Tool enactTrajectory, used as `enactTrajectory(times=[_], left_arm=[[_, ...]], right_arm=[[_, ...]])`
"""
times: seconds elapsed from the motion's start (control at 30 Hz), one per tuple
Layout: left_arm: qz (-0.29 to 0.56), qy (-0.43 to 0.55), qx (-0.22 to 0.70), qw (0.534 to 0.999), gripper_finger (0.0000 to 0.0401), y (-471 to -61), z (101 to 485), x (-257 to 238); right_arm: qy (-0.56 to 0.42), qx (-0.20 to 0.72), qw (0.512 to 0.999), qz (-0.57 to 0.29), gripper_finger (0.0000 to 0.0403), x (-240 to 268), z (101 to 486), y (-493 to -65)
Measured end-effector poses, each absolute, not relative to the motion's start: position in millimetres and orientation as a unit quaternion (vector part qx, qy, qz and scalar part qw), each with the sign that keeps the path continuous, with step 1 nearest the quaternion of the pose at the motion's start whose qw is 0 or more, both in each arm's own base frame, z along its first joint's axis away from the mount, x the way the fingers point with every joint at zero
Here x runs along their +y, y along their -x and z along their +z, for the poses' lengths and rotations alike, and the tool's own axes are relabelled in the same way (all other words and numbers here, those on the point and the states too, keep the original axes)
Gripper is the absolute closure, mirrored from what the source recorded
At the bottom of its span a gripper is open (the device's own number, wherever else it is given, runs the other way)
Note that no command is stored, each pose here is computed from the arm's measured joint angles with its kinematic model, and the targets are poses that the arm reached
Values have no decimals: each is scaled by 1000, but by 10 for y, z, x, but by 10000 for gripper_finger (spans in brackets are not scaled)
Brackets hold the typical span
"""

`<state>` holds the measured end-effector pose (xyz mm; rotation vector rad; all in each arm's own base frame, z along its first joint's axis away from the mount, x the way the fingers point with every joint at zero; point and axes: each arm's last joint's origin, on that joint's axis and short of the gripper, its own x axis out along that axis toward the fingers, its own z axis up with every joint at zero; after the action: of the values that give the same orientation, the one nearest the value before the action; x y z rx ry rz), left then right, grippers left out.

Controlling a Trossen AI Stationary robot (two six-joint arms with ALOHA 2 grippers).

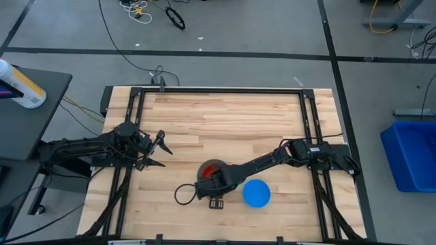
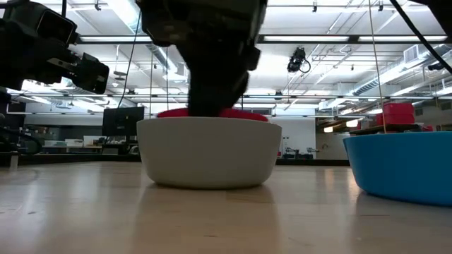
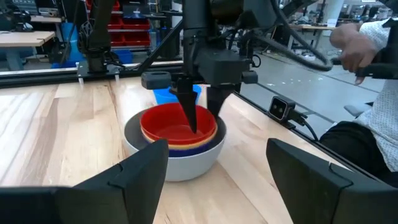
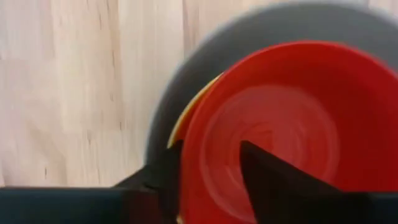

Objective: Nest bowls inside each other
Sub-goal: Stack the red bowl on the yellow bowl, then stack the light blue bowl on the red bowl

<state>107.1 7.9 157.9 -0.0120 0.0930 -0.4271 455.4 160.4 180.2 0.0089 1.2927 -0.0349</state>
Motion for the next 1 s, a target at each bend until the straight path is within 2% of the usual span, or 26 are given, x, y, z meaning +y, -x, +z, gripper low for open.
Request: enactTrajectory(times=[0.17, 0.33, 0.63, 1.0], left_arm=[[-212, 6, 47, 976, 124, -1071, 1576, 79], [-212, 7, 48, 976, 124, -1070, 1573, 79], [-212, 7, 50, 976, 124, -1070, 1572, 79], [-212, 10, 60, 975, 124, -1067, 1551, 78]], right_arm=[[-5, 573, 819, 0, 187, 1635, 1937, -4634], [-5, 574, 819, 8, 160, 1642, 2038, -4630], [24, 582, 812, -32, 154, 1599, 2032, -4590], [87, 581, 801, -118, 153, 1730, 2346, -4368]])
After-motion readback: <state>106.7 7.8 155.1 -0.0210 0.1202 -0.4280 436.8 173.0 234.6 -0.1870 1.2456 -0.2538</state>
